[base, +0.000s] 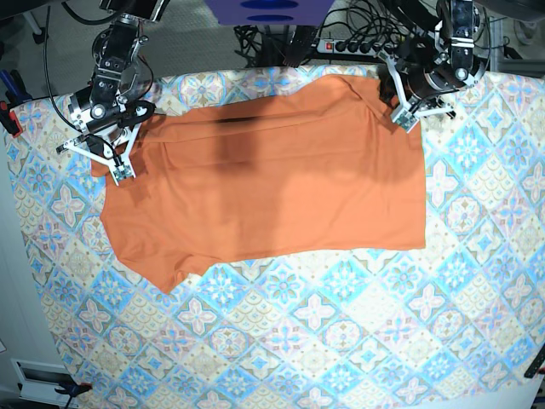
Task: Fold the T-shirt properly
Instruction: 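Close the left gripper on the shoulder edge of the shirt, then hold the shirt edges with both grippers and pull them apart to flatten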
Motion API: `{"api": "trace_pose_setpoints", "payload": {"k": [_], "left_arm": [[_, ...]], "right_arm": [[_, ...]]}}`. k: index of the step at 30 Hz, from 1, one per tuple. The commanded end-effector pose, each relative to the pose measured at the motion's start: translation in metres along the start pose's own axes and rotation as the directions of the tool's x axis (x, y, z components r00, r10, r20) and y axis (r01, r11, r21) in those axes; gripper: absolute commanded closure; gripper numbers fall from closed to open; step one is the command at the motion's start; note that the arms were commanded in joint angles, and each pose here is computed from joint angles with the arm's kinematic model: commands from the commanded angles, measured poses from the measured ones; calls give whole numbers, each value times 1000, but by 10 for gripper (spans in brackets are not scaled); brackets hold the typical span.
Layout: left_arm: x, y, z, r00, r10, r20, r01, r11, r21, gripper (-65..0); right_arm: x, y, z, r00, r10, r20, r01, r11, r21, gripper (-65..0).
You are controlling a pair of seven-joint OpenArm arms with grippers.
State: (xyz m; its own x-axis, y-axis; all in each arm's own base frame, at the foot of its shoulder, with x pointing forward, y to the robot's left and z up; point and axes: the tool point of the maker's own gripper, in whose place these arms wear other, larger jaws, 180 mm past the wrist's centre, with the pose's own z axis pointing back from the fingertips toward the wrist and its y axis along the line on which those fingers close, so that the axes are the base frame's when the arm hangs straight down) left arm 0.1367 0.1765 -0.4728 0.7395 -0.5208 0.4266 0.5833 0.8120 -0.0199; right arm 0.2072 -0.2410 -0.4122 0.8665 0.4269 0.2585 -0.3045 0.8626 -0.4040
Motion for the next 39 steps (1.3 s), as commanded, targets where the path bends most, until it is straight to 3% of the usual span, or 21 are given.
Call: {"api": "trace_pose_setpoints", "payload": {"k": [1, 5, 10, 17, 26, 32, 35, 37, 39], "left_arm": [[-3, -8, -2, 999, -28, -17, 27, 999, -30, -156], [-1, -23, -7, 998, -62, -20, 60, 996, -72, -142], [5, -16, -5, 999, -50, -2, 50, 997, -56, 0], [14, 31, 16, 996, 62, 66, -68, 993, 93, 0], [25, 62, 41, 963, 181, 199, -210, 968, 137, 0], [32, 72, 44, 954, 191, 229, -229, 962, 151, 0], [29, 87, 49, 925, 265, 273, -323, 927, 193, 0], [28, 104, 55, 903, 302, 307, -378, 897, 228, 0], [28, 111, 54, 896, 316, 312, -395, 888, 235, 0]], "right_arm": [[6, -8, 3, 1000, 1, 20, -1, 1000, -25, -11], [6, -8, 3, 1000, 1, 20, -1, 1000, -25, -11], [6, -8, 4, 1000, 1, 21, 0, 1000, -26, -11], [8, -9, 5, 1000, 1, 31, 0, 1000, -31, -7], [16, -7, 6, 997, -41, 71, 43, 999, -23, -7], [30, -4, 7, 986, -92, 141, 97, 995, -26, -7], [38, -10, 9, 969, -157, 189, 171, 983, -60, -6], [41, -11, 10, 964, -167, 205, 184, 981, -67, -6], [42, -12, 10, 964, -168, 208, 185, 980, -67, -6]]}}
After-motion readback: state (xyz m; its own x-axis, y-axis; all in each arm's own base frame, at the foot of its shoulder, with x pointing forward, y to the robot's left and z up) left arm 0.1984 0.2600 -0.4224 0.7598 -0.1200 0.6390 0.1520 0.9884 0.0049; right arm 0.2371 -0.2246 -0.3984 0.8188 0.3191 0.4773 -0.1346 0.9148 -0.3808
